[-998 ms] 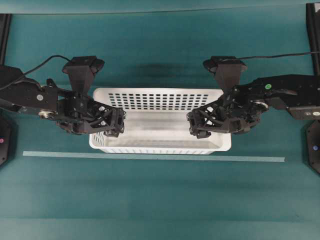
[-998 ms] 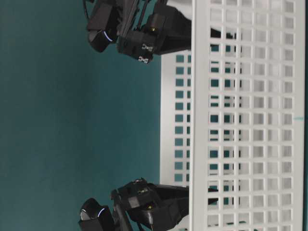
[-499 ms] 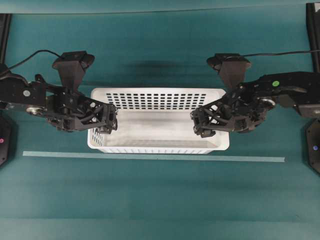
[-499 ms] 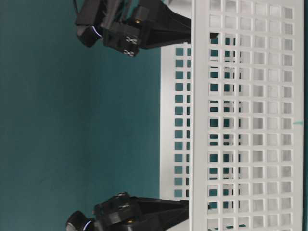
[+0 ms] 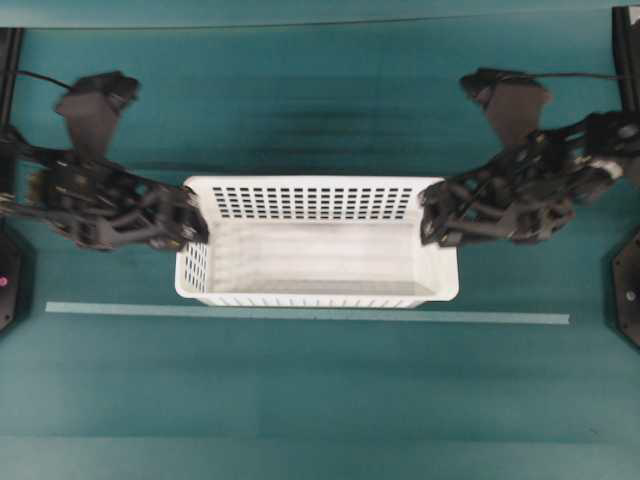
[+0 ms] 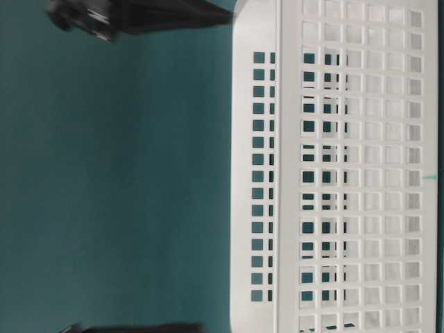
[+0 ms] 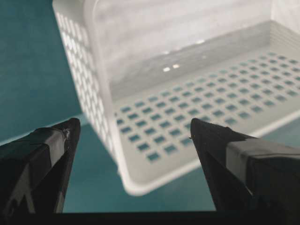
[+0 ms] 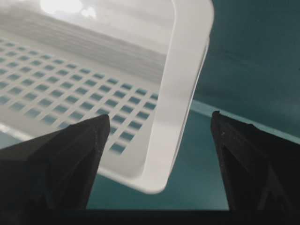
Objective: Lift the white basket with both hands.
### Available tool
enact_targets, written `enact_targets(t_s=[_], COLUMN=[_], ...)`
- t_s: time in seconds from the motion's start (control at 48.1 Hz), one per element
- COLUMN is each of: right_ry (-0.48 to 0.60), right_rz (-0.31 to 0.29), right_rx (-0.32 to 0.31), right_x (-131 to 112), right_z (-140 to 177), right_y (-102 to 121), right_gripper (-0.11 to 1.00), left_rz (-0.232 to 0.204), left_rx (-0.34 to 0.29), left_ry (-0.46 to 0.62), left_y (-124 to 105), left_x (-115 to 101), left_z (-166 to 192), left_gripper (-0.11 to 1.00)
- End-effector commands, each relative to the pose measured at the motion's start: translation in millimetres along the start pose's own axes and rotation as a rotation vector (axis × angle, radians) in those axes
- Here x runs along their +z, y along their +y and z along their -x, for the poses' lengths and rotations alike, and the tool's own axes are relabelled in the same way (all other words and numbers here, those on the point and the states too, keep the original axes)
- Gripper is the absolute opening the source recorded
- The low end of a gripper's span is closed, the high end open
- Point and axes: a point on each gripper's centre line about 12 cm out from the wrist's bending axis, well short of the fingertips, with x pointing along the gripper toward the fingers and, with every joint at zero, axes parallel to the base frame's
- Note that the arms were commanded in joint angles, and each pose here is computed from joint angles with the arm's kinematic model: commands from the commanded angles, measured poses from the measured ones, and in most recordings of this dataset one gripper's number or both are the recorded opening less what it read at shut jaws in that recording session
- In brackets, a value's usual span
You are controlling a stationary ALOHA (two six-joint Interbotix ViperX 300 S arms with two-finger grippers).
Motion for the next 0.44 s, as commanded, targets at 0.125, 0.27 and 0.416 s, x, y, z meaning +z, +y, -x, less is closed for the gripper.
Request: enact_targets(t_s=[0.125, 0.27, 0.416], right_ry=[-0.081, -0.146, -0.252], right_rz=[0.099, 0.243, 0.381], right_rx=[0.163, 0.276, 0.411], right_x=[1, -4, -8], right_z=[44, 69, 92], right_y=[17, 26, 31], right_gripper=[0.89, 0.89, 0.89], left_rz=[-0.082, -0.186, -0.315], left_rx=[-0.122, -0.196, -0.293], left_ry=[-0.043, -0.077, -0.133], left_y=[-8, -13, -16], left_x=[5, 6, 7], left_z=[40, 63, 86], left_gripper=[0.94, 0.94, 0.94])
